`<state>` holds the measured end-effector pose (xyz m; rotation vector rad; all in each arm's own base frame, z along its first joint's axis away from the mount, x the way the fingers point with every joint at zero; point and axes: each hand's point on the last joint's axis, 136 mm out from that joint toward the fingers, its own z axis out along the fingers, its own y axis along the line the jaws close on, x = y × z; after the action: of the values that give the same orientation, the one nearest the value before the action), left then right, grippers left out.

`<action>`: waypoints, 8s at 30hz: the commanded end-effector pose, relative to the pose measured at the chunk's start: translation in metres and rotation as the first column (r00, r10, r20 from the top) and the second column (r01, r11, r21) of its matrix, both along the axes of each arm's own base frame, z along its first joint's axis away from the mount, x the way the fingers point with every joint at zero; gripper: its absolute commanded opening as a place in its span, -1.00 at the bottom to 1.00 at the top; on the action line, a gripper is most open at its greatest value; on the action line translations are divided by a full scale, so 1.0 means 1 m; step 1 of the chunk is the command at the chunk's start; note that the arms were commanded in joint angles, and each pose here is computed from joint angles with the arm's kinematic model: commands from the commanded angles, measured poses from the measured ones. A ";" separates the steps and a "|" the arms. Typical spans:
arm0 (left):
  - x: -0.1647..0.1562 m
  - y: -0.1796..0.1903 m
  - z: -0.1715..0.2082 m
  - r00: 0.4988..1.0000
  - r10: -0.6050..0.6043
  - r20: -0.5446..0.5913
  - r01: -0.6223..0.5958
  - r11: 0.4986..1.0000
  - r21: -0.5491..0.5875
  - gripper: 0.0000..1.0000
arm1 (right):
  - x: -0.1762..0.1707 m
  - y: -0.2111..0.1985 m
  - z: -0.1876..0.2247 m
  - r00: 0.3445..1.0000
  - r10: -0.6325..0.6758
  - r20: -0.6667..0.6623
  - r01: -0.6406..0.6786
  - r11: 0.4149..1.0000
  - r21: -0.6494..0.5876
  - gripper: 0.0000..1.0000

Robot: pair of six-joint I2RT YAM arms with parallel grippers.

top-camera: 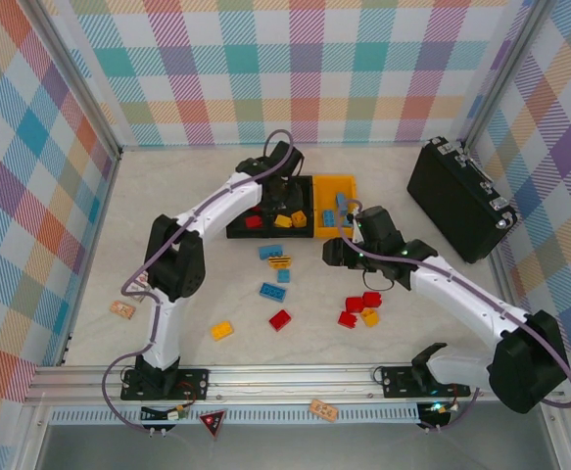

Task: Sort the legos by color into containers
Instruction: Place the lego in the container, then pick up the lego from the bottom-right of the table, then place the lego in the container, then pick up the lego from the bottom-center of the table, then place the lego in the container.

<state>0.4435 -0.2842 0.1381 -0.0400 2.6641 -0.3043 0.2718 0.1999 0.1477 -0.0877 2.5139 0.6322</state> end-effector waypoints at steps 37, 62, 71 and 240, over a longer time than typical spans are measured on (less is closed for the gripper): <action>-0.143 -0.039 -0.021 0.950 -0.290 -0.115 0.251 0.930 -0.267 0.10 | -0.066 -0.101 -0.123 0.843 -0.369 -0.392 0.234 0.907 -0.350 0.23; -0.153 0.055 -0.030 0.990 0.016 -0.141 -0.047 0.974 -0.221 0.09 | 0.034 -0.028 -0.032 0.964 -0.154 -0.215 0.125 0.982 -0.142 -0.37; -0.165 0.118 -0.046 0.958 0.226 -0.177 -0.259 0.946 -0.197 0.09 | 0.084 0.061 -0.002 0.989 0.036 -0.142 -0.049 0.995 -0.088 -0.36; -0.202 0.159 -0.063 0.913 0.359 -0.192 -0.394 0.899 -0.192 0.10 | 0.150 0.225 -0.008 0.945 0.302 -0.124 -0.308 0.951 -0.030 -0.26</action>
<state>0.2454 -0.1310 0.0762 -0.6397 2.6791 -0.4986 0.4275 0.4185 0.1410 -0.4286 2.6330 0.7021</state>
